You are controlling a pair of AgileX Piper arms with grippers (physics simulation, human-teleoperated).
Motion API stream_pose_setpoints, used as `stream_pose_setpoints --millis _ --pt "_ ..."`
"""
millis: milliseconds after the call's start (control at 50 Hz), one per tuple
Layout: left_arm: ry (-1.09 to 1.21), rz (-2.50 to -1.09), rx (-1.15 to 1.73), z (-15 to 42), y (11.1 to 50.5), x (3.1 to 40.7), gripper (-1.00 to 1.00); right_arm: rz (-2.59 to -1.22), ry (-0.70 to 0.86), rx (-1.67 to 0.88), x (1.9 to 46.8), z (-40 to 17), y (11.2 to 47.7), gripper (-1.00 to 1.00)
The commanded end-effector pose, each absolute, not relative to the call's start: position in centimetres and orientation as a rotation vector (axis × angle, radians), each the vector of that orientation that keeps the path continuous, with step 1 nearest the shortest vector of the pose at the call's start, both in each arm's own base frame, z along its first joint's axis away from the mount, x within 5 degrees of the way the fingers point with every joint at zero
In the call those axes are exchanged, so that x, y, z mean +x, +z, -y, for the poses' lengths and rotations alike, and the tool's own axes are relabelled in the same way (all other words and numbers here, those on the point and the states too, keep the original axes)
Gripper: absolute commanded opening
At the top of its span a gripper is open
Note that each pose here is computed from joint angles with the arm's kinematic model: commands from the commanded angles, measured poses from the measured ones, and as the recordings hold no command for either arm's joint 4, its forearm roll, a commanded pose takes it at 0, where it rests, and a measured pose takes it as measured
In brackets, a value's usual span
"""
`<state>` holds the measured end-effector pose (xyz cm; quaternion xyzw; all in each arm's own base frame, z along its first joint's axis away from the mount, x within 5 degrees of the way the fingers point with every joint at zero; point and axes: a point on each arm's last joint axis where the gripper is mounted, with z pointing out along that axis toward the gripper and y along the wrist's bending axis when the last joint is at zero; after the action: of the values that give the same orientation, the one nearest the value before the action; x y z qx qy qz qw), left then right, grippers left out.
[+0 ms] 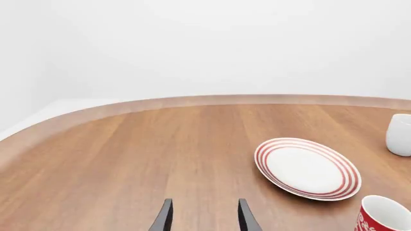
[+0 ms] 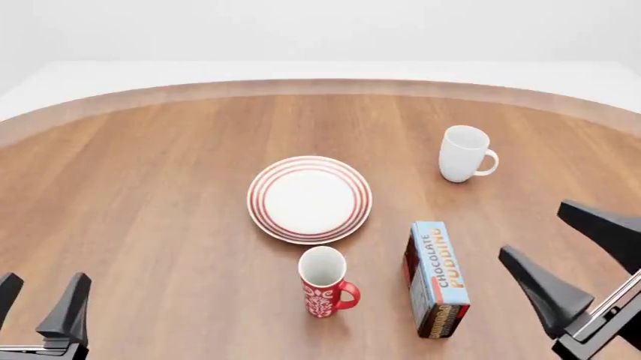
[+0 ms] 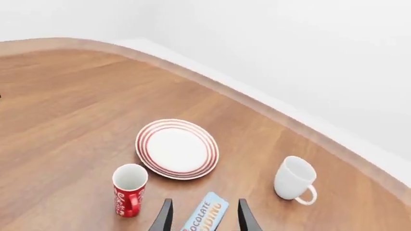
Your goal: Pick up the red mug and put it on the plate
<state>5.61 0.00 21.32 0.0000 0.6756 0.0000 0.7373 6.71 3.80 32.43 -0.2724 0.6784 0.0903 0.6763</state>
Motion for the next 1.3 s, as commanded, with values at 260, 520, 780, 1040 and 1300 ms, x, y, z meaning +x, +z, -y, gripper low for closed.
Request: stream_pose_setpoints --millis 260,520,780,1040,1300 --pt "0.000 -1.484 0.000 0.0 21.3 5.6 1.00 -1.671 0.210 -0.791 9.0 -6.0 33.9 1.00" --pt "0.000 -1.484 0.000 0.0 21.3 5.6 1.00 -1.768 0.190 -0.880 10.9 -7.6 33.8 1.00" --pt "0.000 -1.484 0.000 0.0 21.3 5.6 1.00 -1.807 0.168 -0.935 12.0 -8.4 33.8 1.00" --pt "0.000 -1.484 0.000 0.0 21.3 5.6 1.00 -1.877 0.162 -1.023 13.0 -9.6 33.4 1.00" --pt "0.000 -1.484 0.000 0.0 21.3 5.6 1.00 -1.935 0.165 -1.047 13.7 -10.2 32.0 1.00"
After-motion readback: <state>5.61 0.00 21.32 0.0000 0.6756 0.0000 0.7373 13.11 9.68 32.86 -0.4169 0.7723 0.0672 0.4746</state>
